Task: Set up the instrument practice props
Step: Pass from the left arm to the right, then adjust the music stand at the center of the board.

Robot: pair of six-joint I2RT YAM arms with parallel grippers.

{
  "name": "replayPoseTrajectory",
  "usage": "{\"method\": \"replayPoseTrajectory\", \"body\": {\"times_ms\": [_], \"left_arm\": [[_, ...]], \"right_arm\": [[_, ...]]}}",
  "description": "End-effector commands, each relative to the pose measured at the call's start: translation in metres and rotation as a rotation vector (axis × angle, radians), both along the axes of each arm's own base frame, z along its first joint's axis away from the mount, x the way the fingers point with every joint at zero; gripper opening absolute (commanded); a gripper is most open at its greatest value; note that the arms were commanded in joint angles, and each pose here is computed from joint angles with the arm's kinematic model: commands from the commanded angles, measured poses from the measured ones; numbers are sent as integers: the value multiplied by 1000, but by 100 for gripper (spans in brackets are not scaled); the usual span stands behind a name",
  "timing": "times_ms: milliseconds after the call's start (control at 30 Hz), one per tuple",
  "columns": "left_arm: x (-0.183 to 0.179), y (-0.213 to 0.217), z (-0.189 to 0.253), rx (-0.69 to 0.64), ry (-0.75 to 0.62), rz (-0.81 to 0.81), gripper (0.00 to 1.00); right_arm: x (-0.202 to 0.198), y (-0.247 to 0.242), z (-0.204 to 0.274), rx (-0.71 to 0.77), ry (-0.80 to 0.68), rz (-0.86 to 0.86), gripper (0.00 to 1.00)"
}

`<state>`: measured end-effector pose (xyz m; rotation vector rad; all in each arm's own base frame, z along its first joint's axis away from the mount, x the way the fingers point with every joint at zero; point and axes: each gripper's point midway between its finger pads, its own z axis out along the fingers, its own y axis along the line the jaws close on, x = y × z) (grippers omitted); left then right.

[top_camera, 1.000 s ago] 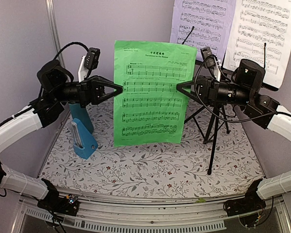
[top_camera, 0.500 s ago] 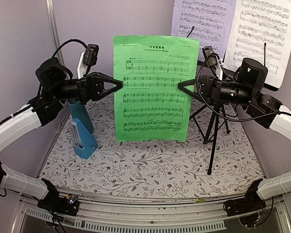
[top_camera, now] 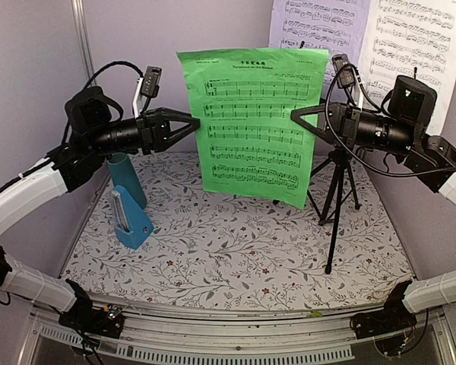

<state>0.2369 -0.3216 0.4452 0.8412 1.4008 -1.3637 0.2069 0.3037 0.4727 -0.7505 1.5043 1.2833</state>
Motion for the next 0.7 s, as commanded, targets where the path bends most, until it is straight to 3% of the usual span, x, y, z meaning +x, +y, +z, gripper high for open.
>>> {"method": "replayPoseTrajectory", "body": {"times_ms": [0, 67, 200, 400, 667], "left_arm": [[24, 2, 0, 16, 1, 156, 51], [28, 5, 2, 14, -18, 218, 58], [34, 21, 9, -15, -67, 356, 63], [34, 35, 20, -54, -114, 465, 63], [20, 21, 33, -92, -132, 497, 64]], "right_arm": [[2, -16, 20, -11, -25, -83, 0], [4, -19, 21, -24, -18, -108, 0], [7, -27, 26, -41, -33, -162, 0], [7, -43, 52, -33, -90, -240, 0], [1, -72, 87, -2, -181, -353, 0]]}}
